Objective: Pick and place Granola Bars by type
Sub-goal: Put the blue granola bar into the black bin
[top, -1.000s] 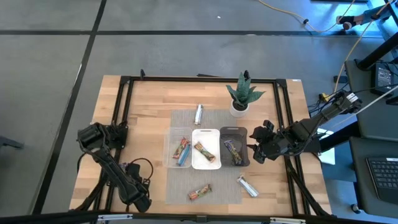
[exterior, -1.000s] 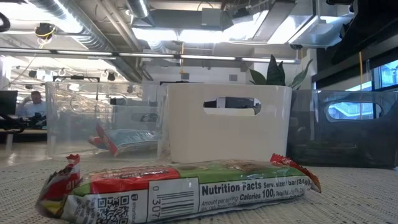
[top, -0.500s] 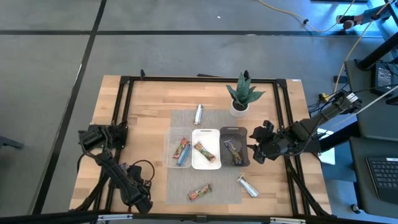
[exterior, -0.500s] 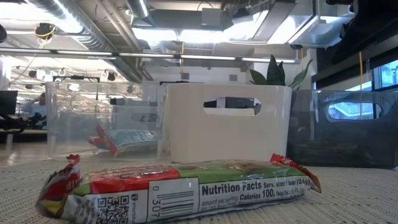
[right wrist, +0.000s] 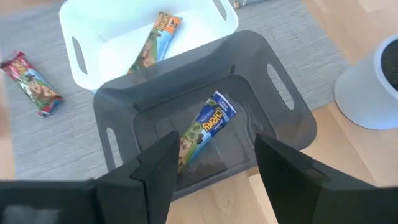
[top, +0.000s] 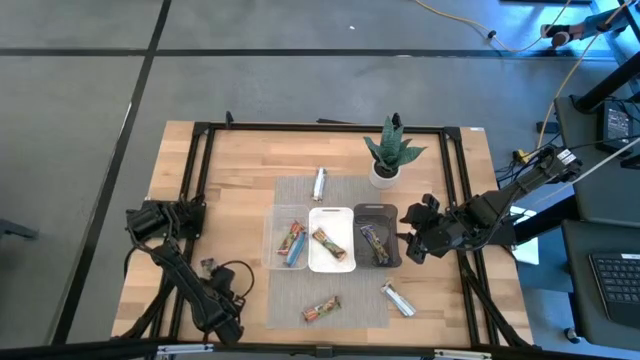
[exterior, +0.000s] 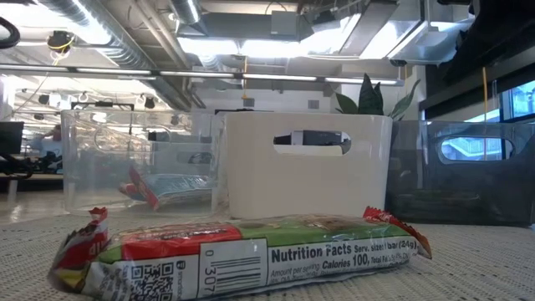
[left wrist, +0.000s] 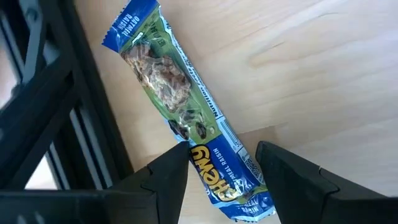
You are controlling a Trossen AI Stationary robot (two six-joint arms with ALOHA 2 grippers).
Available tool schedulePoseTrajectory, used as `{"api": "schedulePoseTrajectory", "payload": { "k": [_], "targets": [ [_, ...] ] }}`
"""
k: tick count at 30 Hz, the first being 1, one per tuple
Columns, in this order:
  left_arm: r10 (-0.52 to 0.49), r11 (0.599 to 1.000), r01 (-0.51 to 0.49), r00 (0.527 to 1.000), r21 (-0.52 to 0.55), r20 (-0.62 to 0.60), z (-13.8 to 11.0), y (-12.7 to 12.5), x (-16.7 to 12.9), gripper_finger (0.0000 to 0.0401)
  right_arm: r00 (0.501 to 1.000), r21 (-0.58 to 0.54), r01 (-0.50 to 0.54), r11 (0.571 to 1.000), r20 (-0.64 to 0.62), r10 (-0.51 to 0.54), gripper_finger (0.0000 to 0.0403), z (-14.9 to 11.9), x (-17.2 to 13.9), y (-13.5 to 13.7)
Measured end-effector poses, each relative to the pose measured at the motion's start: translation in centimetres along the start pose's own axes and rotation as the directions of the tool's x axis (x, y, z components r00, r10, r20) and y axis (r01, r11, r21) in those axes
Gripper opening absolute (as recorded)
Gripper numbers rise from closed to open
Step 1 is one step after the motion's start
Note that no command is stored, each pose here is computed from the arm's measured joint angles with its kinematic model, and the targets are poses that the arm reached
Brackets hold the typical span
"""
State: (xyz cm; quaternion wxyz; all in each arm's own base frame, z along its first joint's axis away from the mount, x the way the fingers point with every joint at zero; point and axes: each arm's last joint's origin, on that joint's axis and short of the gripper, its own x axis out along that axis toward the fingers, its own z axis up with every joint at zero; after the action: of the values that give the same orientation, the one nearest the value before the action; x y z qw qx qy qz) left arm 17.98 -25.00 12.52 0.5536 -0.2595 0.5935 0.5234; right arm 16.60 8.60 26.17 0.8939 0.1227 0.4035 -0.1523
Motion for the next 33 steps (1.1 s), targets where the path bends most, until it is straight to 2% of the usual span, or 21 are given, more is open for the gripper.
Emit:
{"api": "schedulePoseTrajectory", "payload": {
  "k": [2, 5, 7, 9, 14, 20, 25, 33],
  "targets": [
    [-0.008, 1.000, 0.008, 1.000, -0.004, 0.007, 0.0, -0.1, -0.1, 0.0196, 1.000, 0.008, -0.011, 1.000, 0.010, 0.011, 0.0214, 0.1, 0.0, 0.1],
    [-0.011, 0.990, 0.010, 1.000, -0.142, -0.008, 0.0, -0.2, -0.2, 0.0196, 1.000, 0.012, -0.017, 1.000, 0.015, 0.017, 0.0214, 0.2, 0.0, 0.2],
    [-0.038, 0.985, 0.040, 0.999, -0.168, 0.014, -0.1, -0.3, -0.5, 0.0196, 1.000, 0.011, -0.017, 1.000, 0.015, 0.017, 0.0214, 0.2, 0.0, 0.2],
    [-0.072, 0.986, 0.077, 0.997, -0.147, 0.035, -0.2, -0.6, -1.0, 0.0196, 1.000, 0.010, -0.017, 1.000, 0.015, 0.017, 0.0214, 0.2, 0.0, 0.2],
    [-0.146, 0.989, 0.146, 0.988, 0.001, 0.050, -0.2, -1.5, -2.1, 0.0197, 1.000, 0.008, -0.014, 1.000, 0.018, 0.014, 0.0213, 0.2, 0.0, 0.2],
    [-0.246, 0.964, 0.242, 0.969, 0.107, 0.027, 0.3, -2.8, -2.6, 0.0197, 1.000, 0.010, -0.016, 1.000, 0.020, 0.016, 0.0213, 0.2, 0.0, 0.2],
    [-0.287, 0.951, 0.286, 0.958, 0.117, -0.007, 1.0, -3.7, -2.7, 0.0196, 1.000, 0.016, -0.023, 1.000, 0.019, 0.023, 0.0213, 0.2, 0.0, 0.2],
    [-0.281, 0.956, 0.281, 0.960, 0.082, -0.021, 1.4, -4.0, -2.8, 0.0196, 0.999, 0.018, -0.053, 0.998, -0.002, 0.053, 0.0213, 0.2, 0.0, 0.4]
  ]
}}
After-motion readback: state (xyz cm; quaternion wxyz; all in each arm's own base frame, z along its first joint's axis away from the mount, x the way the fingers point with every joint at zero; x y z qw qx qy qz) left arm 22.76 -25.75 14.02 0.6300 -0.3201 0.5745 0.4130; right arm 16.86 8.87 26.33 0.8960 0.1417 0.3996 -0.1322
